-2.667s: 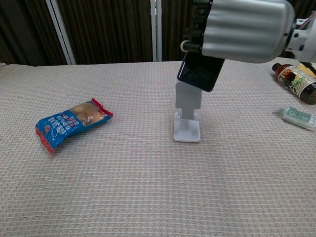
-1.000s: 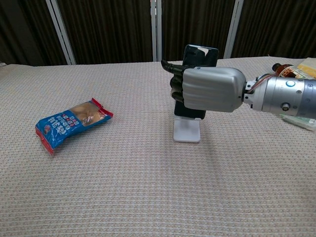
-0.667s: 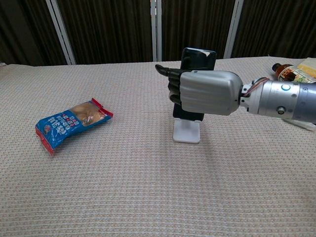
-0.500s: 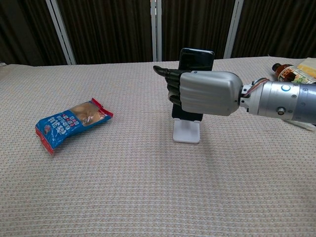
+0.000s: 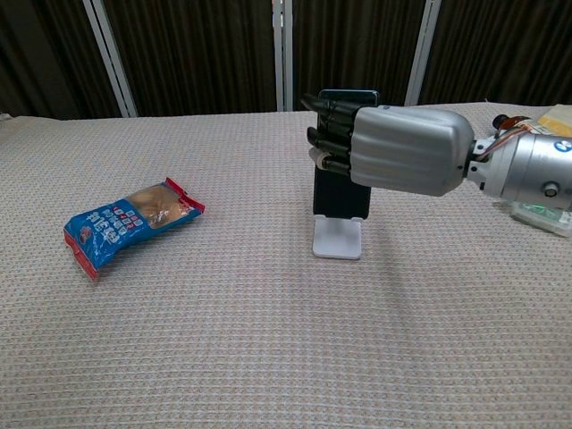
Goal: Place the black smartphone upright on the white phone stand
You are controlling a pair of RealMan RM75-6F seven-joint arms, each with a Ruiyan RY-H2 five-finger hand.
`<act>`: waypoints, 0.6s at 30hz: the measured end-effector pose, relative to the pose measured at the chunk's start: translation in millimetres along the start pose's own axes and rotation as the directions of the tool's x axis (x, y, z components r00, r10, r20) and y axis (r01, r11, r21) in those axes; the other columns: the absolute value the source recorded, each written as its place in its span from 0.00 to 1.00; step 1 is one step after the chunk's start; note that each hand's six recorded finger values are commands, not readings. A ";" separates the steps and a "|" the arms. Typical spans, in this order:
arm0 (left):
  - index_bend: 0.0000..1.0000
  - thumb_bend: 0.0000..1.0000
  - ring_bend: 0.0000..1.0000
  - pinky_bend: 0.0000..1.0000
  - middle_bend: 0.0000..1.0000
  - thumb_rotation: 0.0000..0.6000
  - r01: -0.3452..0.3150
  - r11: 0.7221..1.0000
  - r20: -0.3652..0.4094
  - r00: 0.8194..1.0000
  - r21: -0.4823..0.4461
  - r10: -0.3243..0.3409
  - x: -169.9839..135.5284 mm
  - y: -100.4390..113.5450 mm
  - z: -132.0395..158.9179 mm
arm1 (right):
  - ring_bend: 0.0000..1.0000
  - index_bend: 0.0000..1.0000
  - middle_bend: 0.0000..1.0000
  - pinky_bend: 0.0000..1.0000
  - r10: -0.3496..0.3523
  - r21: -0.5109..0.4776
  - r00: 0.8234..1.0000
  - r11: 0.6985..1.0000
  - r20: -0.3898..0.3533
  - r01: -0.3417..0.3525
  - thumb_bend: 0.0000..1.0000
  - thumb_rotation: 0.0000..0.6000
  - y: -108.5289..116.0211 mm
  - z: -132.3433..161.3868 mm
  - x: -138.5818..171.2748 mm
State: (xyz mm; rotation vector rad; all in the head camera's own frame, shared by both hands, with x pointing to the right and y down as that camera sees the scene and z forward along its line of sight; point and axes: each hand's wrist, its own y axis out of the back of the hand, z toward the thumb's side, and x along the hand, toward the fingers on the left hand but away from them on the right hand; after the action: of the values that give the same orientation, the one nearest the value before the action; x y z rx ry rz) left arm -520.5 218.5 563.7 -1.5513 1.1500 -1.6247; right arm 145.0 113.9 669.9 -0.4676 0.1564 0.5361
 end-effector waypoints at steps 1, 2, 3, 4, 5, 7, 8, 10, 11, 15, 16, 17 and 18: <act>0.00 0.00 0.00 0.00 0.00 1.00 -0.002 1.000 0.005 1.000 -0.002 0.002 -0.8 0.9 0.8 | 0.21 0.14 0.11 0.06 0.005 -0.004 1.000 1.000 0.009 -0.005 0.27 1.00 -0.9 -3.1 4.1; 0.00 0.00 0.00 0.00 0.00 1.00 -0.003 1.000 0.008 1.000 -0.004 0.003 -1.4 1.5 1.4 | 0.21 0.14 0.11 0.06 0.008 -0.007 1.000 1.000 0.016 -0.008 0.27 1.00 -1.4 -5.5 7.2; 0.00 0.00 0.00 0.00 0.00 1.00 -0.004 1.000 0.012 1.000 -0.006 0.005 -2.1 2.1 2.0 | 0.21 0.14 0.11 0.06 0.012 -0.011 1.000 1.000 0.023 -0.012 0.27 1.00 -1.8 -7.9 10.5; 0.00 0.00 0.00 0.00 0.00 1.00 -0.006 1.000 0.016 1.000 -0.009 0.006 -3.0 2.9 2.7 | 0.21 0.13 0.11 0.06 0.018 -0.018 0.999 1.000 0.033 -0.018 0.27 1.00 -2.4 -10.8 15.1; 0.00 0.00 0.00 0.00 0.00 1.00 -0.007 1.000 0.018 1.000 -0.012 0.007 -3.6 3.5 3.2 | 0.21 0.13 0.11 0.06 0.023 -0.023 0.999 0.999 0.041 -0.022 0.27 1.00 -2.7 -13.1 18.6; 0.00 0.00 0.00 0.00 0.00 1.00 -0.008 1.000 0.026 1.000 -0.018 0.008 -5.0 4.5 4.6 | 0.21 0.13 0.11 0.06 0.035 -0.043 0.997 0.999 0.064 -0.033 0.26 1.00 -2.6 -19.5 28.5; 0.00 0.00 0.00 0.00 0.00 1.00 -0.009 1.000 0.029 1.000 -0.020 0.009 -5.6 4.9 5.2 | 0.21 0.13 0.11 0.06 0.041 -0.053 0.996 0.998 0.077 -0.037 0.26 1.00 -2.2 -22.8 33.2; 0.00 0.00 0.00 0.00 0.00 1.00 -0.011 1.000 0.036 0.999 -0.021 0.012 -6.8 6.0 6.7 | 0.21 0.13 0.11 0.05 0.057 -0.084 0.992 0.995 0.112 -0.048 0.26 1.00 -1.3 -31.6 45.2; 0.00 0.00 0.00 0.00 0.00 1.00 -0.013 1.000 0.040 0.999 -0.022 0.014 -7.3 6.4 7.4 | 0.21 0.13 0.11 0.04 0.067 -0.103 0.989 0.993 0.130 -0.053 0.26 1.00 -1.1 -35.8 50.8; 0.00 0.00 0.00 0.00 0.00 1.00 -0.024 0.999 0.065 0.998 -0.022 0.025 -10.0 8.2 12.2 | 0.18 0.11 0.10 0.01 0.142 -0.240 0.962 0.967 0.235 -0.084 0.21 1.00 1.2 -55.8 81.9; 0.00 0.00 0.00 0.00 0.00 1.00 -0.030 0.999 0.075 0.997 -0.022 0.032 -10.9 8.9 14.1 | 0.17 0.11 0.09 0.00 0.177 -0.300 0.946 0.950 0.272 -0.092 0.15 1.00 2.5 -61.7 93.0; 0.00 0.00 0.00 0.00 0.00 1.00 -0.036 0.999 0.083 0.996 -0.023 0.037 -11.6 9.4 15.7 | 0.15 0.11 0.09 0.00 0.209 -0.350 0.931 0.932 0.298 -0.097 0.10 1.00 3.7 -65.3 101.4; 0.00 0.00 0.00 0.00 0.00 1.00 -0.042 0.999 0.092 0.995 -0.025 0.044 -12.5 9.9 17.5 | 0.13 0.12 0.09 0.00 0.244 -0.407 0.915 0.908 0.321 -0.099 0.04 1.00 5.2 -68.4 109.6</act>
State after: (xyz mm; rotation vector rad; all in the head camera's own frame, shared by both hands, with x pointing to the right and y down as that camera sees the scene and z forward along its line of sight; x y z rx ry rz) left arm -503.0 222.1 548.2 -1.5885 1.1477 -1.5005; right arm 234.0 135.7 578.7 -0.7305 -0.2764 0.8288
